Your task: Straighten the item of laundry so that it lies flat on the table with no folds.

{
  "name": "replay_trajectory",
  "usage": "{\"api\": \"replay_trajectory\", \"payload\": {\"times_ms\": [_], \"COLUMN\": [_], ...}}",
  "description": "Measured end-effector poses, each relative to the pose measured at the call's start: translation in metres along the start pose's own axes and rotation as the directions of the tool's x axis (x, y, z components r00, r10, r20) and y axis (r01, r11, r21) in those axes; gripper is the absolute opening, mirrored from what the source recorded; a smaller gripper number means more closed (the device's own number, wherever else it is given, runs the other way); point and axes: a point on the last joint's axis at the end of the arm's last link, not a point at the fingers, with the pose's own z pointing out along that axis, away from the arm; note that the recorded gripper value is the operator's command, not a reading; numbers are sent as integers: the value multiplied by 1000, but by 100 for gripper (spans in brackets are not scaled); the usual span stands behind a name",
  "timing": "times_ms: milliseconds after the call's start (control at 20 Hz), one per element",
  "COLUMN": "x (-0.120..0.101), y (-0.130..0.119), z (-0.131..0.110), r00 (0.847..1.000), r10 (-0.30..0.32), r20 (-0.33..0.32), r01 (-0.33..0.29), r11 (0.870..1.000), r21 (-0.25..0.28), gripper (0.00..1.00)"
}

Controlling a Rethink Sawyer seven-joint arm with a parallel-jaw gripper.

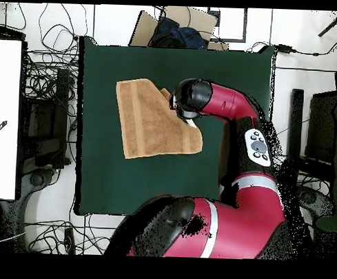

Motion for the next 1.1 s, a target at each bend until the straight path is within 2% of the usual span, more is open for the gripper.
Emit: {"api": "replay_trajectory", "payload": {"times_ms": [600,1100], "x": [-11,-6], "y": [-4,-9], "z": [-33,-25], "r00": [999,999], "r10": [-4,6], "r20": [44,31], "r01": [3,-7], "r11": [1000,1000], "r21": [23,16], "gripper": [100,100]}}
